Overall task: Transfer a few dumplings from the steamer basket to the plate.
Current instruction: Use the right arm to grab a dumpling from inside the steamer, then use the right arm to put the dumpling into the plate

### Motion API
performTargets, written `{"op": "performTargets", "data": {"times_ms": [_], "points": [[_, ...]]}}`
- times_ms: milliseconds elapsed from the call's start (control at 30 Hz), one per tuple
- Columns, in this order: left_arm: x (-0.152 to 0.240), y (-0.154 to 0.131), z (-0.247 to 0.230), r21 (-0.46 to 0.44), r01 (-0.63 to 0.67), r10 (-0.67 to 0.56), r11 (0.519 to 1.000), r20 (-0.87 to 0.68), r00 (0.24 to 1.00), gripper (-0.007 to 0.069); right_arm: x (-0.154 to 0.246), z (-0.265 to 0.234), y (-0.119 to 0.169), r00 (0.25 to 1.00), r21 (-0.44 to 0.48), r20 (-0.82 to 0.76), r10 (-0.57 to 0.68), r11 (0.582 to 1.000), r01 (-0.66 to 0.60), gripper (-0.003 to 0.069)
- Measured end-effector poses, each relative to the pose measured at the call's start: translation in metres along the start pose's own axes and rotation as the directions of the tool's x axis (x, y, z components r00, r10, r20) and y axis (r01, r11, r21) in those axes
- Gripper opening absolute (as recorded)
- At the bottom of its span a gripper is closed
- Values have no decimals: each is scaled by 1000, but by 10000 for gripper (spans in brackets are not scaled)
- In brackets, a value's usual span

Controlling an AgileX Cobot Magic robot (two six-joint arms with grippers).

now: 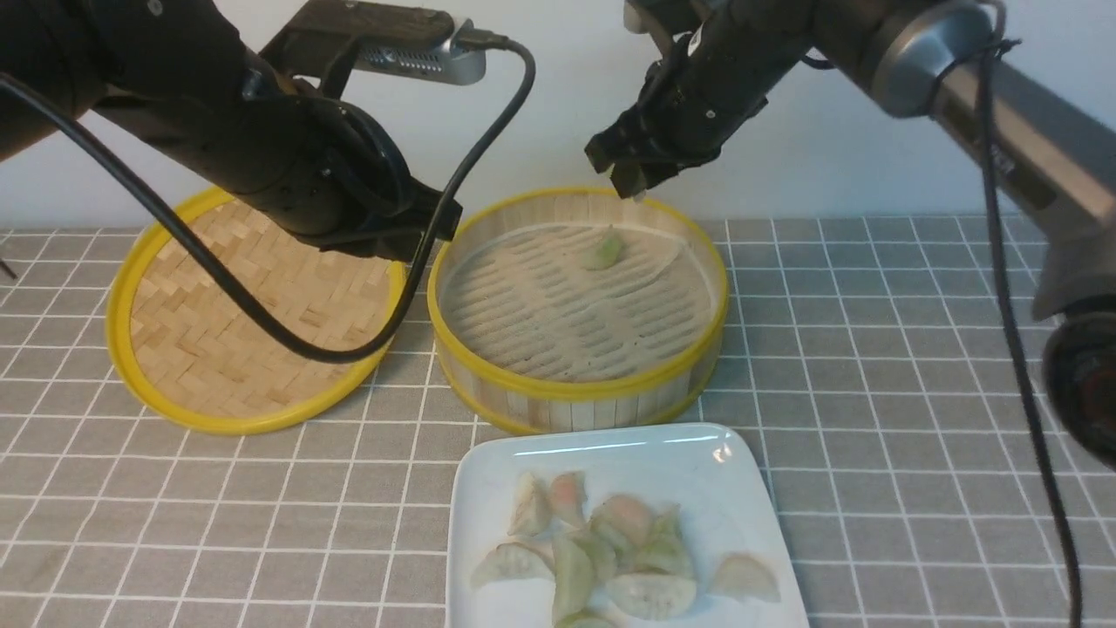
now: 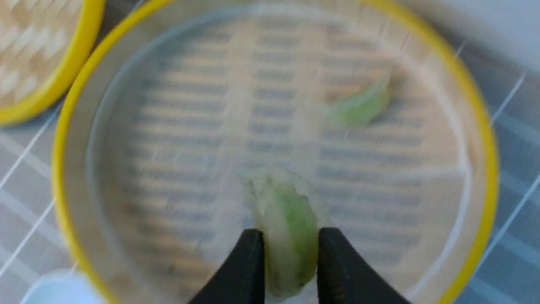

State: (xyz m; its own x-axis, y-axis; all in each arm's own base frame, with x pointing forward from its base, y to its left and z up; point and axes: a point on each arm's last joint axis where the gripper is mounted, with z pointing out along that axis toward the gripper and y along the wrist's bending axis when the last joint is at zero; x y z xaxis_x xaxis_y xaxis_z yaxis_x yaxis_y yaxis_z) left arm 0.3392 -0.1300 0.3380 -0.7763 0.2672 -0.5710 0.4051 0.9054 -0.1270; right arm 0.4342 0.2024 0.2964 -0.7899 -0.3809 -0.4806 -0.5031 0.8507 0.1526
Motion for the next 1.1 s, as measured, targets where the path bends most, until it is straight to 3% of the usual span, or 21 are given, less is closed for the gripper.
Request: {"op": "performTargets", "data": {"times_ms": [233,433,700,900,1033,1100], "points": [[-51,6,43,14,-14,14,1000,-40,999,-5,115,-37,22,968,-107,-249,29,993,-57,142],[-76,9,94,64,-3,5,998,-25,1000,-5,169,-29,35,947,-118,-321,26,991,-68,142],[-85,3,155,129,-83,84,988,-3,996,-5,187,-16,56,931,-143,-364,-32,990,-22,142],[-83,0,181,127,-115,115,985,11,993,9,188,-13,75,933,-171,-350,-85,985,26,142],[-82,2,201,102,-148,144,984,43,989,97,189,-12,82,935,-178,-338,-109,983,50,216],[-80,4,210,92,-154,149,984,60,987,167,188,-12,81,936,-173,-334,-110,983,54,297]]}}
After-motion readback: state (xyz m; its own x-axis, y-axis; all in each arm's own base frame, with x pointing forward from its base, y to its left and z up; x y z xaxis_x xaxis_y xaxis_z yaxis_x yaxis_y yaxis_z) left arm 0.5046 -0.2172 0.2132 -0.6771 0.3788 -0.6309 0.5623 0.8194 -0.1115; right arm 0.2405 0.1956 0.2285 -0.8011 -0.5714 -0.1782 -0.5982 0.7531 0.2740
